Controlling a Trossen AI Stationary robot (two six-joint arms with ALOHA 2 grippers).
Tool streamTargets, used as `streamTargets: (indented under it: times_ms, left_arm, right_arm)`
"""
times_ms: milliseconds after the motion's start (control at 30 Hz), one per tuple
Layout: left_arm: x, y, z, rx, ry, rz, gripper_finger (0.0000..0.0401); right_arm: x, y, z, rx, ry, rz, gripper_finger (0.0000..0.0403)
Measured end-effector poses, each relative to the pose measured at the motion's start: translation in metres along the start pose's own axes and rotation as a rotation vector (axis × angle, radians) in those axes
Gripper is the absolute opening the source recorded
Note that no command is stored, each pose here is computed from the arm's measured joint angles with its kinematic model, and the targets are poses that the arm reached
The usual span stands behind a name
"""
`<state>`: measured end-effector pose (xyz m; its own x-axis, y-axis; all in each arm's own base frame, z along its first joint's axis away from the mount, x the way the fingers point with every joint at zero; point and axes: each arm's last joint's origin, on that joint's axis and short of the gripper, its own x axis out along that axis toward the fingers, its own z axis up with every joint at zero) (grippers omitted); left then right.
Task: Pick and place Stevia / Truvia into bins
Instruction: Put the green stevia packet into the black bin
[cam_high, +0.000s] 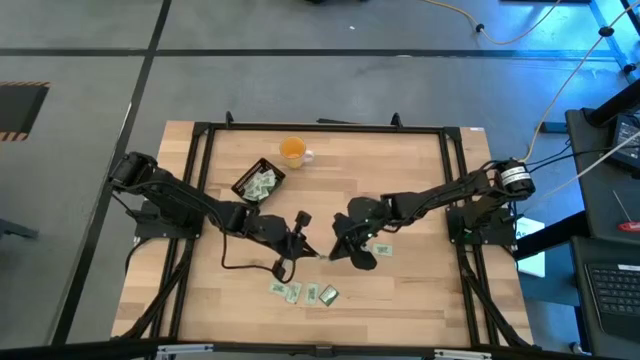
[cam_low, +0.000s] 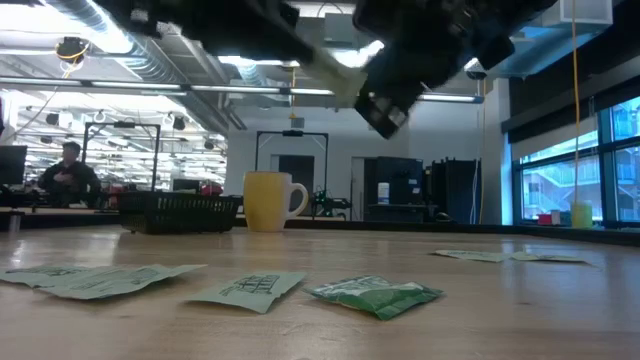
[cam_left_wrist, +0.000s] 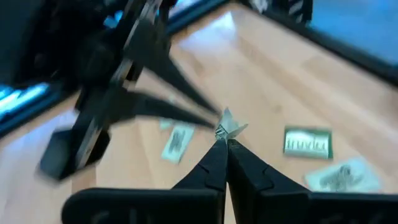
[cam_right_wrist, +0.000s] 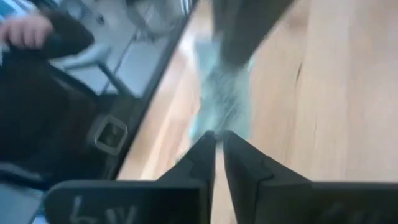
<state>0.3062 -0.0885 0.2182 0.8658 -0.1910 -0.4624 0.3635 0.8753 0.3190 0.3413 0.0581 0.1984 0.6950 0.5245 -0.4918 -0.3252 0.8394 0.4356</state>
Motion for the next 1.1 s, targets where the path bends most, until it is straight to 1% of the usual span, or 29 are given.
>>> streamTargets:
  times_ms: [100,233,333,400,500,567,667,867,967,1100]
  left_arm:
    - [0.0,0.0,-0.007,-0.003,0.086,0.033,0.0004]
    - [-0.002,-0.001,-0.019,-0.038,0.226,0.095,0.0003]
    - [-0.005,-0.001,-0.029,-0.059,0.358,0.199,0.0003]
    - [-0.009,0.0,-0.036,-0.061,0.453,0.288,0.0004]
    - [-0.016,0.001,-0.046,-0.03,0.585,0.422,0.0004]
    - [-0.023,0.002,-0.05,-0.012,0.649,0.49,0.0002]
    - [-0.036,0.004,-0.053,-0.016,0.722,0.598,0.0004]
    - [-0.059,0.005,-0.065,-0.057,0.841,0.812,0.0002]
    - [-0.068,0.006,-0.071,-0.116,0.878,0.881,0.0004]
    - [-0.072,0.01,-0.081,-0.238,0.907,0.913,0.0005]
  right_arm:
    - [0.0,-0.003,-0.008,0.036,0.071,-0.048,0.006]
    - [-0.003,-0.009,-0.02,0.086,0.17,-0.188,0.0088]
    - [-0.006,-0.012,-0.031,0.124,0.262,-0.29,0.01]
    - [-0.008,-0.014,-0.037,0.176,0.311,-0.352,0.0103]
    - [-0.012,-0.015,-0.045,0.25,0.381,-0.417,0.0104]
    - [-0.014,-0.016,-0.048,0.294,0.406,-0.438,0.0104]
    - [-0.015,-0.015,-0.051,0.326,0.436,-0.455,0.0104]
    - [-0.01,-0.005,-0.053,0.288,0.44,-0.44,0.0104]
    - [-0.008,0.0,-0.055,0.257,0.438,-0.479,0.0104]
    - [-0.006,0.005,-0.058,0.277,0.443,-0.489,0.0101]
